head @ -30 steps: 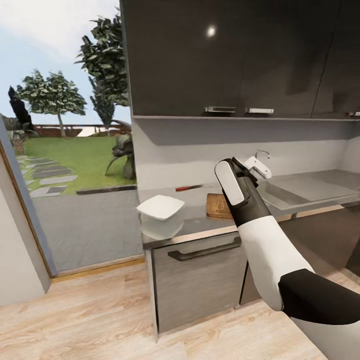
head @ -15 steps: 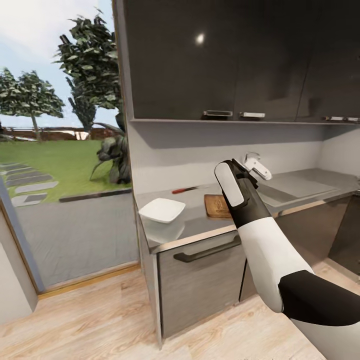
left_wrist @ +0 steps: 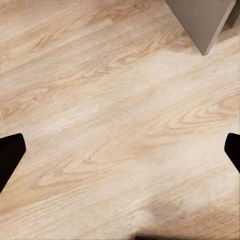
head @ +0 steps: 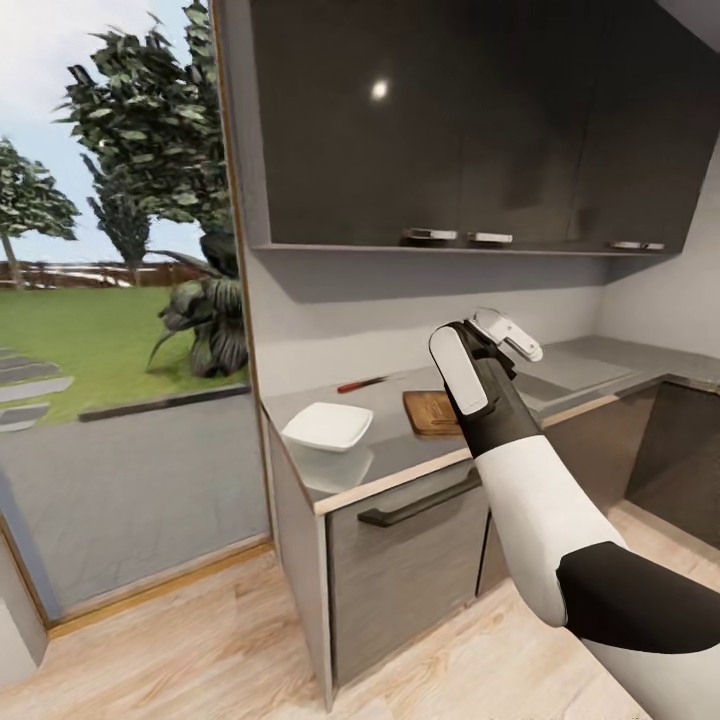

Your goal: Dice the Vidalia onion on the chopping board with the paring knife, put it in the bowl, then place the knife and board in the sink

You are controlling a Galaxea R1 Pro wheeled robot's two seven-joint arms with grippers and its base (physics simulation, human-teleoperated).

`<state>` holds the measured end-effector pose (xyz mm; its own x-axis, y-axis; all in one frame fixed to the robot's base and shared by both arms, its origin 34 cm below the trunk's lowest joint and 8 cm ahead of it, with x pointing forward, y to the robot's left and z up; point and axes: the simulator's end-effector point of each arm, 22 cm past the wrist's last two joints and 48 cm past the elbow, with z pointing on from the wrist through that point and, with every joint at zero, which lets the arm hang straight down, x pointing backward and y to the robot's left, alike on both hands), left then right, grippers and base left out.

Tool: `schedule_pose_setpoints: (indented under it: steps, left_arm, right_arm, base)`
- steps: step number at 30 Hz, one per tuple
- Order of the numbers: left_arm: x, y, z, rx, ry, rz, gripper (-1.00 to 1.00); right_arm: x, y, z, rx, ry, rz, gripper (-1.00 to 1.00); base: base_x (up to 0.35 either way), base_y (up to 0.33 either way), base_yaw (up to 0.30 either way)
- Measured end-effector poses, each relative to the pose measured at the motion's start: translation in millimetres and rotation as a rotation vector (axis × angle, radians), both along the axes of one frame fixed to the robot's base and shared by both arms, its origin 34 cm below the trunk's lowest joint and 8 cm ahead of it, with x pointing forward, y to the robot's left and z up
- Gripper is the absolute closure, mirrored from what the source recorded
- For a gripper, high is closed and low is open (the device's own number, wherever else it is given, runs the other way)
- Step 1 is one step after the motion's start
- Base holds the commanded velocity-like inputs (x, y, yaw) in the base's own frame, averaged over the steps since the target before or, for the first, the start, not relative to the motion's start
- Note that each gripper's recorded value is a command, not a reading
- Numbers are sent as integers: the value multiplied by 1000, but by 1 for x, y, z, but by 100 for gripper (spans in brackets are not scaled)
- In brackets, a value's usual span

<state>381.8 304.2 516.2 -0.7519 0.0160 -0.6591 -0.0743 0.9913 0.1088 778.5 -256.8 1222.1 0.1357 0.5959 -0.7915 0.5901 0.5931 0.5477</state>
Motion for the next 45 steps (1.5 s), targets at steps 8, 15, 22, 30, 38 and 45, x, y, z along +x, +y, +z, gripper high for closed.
schedule_pose_setpoints:
  steps: [8,15,22,30,38,45]
  left_arm:
    - [2,-1,1,-1,-6,-1,-100]
    - [4,-2,3,-2,-13,-4,-100]
    - [6,-2,5,-2,-21,-5,-100]
    - [8,-3,7,-1,-29,-8,-100]
    - [10,-3,8,-2,-34,-11,-100]
    - [10,-3,8,-2,-34,-11,-100]
  right_arm:
    - [-4,0,5,0,-8,0,-100]
    - [-7,0,7,1,-12,2,-100]
    - [-10,0,11,1,-21,2,-100]
    - [-11,0,6,-4,-2,0,-100]
    - [-8,7,-1,-54,52,52,-100]
    - [15,3,9,-255,131,341,-100]
  base:
    - [20,302,-203]
    - [117,302,-204]
    - [167,302,-204]
    - [200,286,-202]
    - [135,133,-62]
    - [9,8,-3]
